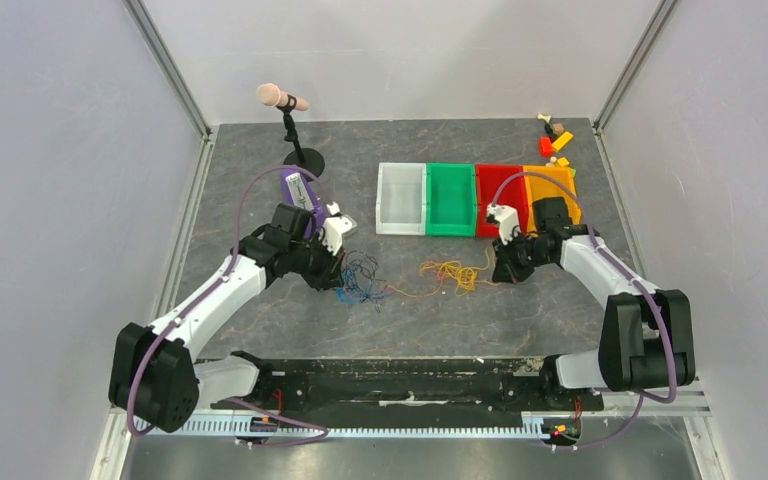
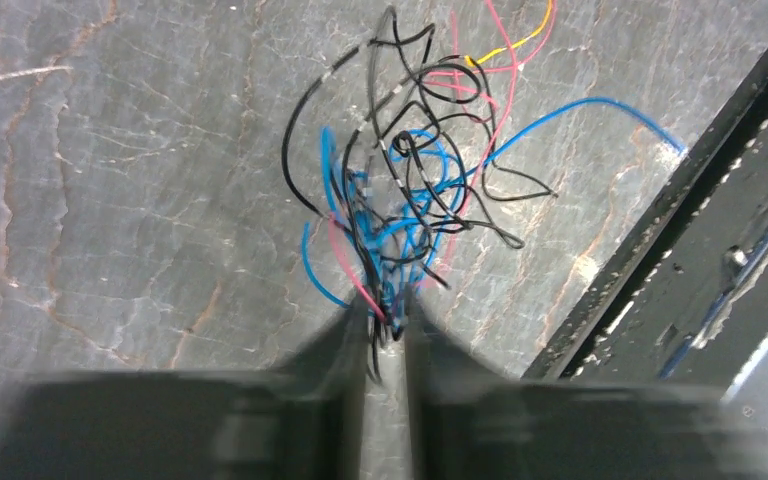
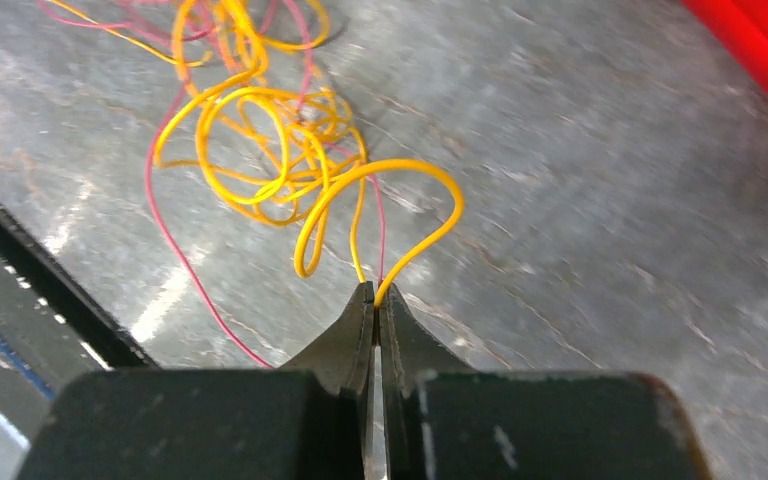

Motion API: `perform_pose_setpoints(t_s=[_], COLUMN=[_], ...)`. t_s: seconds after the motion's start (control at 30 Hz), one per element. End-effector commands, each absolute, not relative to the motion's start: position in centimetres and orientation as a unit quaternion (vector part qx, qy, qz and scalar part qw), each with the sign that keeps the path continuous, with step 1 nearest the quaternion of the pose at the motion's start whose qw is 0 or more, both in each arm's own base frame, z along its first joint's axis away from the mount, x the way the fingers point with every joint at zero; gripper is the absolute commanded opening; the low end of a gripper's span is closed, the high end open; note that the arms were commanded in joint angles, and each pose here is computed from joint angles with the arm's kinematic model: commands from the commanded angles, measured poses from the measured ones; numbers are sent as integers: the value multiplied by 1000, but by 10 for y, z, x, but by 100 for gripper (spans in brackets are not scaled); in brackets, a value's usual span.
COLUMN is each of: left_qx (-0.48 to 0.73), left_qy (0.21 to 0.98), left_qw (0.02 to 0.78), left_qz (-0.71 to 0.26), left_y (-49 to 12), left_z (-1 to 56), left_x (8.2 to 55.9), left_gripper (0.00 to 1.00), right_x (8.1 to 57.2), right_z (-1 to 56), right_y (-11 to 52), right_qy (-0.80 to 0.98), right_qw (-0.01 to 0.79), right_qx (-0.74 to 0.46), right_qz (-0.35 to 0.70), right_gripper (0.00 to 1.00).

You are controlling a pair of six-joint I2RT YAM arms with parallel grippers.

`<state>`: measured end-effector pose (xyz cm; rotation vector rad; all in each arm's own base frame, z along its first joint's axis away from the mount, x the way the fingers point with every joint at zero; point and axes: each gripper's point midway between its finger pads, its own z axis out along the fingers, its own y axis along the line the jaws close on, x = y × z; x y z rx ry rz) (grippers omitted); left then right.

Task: Untangle the cables

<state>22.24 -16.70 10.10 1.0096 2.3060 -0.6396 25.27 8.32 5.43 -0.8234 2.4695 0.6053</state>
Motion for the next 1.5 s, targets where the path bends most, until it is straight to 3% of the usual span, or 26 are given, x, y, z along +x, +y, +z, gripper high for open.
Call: perform_pose_setpoints(t_s=[0.0,0.03,0.07,0.23,0.63,0.67,0.73,0.8,0.83,1.1,1.3,1.47], left_qx=[432,431,426,407,346,338,321,309,303,366,389,430], left_qy=[815,809,803,752,782,798,828,847,858,858,840,818], left_qw=[295,303,314,391,362,357,345,330,319,294,321,329], left_qz=[-249,-260,-275,-339,-370,-348,-304,-278,-266,-209,-200,-196], left_y=[-183,-187,-193,-247,-374,-373,-359,-332,-314,-209,-176,-165], left_z=[116,124,134,175,118,108,91,84,80,96,123,133], left_x=[224,225,226,236,263,267,280,282,280,245,238,224], left_gripper=[58,78,79,80,83,78,51,15,5,2,2,2], right_x=[256,256,256,247,230,231,235,240,245,266,269,266], right_z=[75,80,85,107,139,139,138,136,134,102,82,77], right_y=[117,123,128,159,201,200,195,181,172,73,10,-8], right_qy=[874,869,863,832,791,792,802,814,822,894,926,932], right_qw=[253,255,258,269,283,282,283,283,284,283,274,260], right_qx=[-314,-319,-322,-338,-349,-348,-341,-323,-309,-246,-210,-208], right_qz=[271,281,293,348,415,415,401,391,384,246,154,141], right_gripper=[0,0,0,0,0,0,0,0,0,0,0,0])
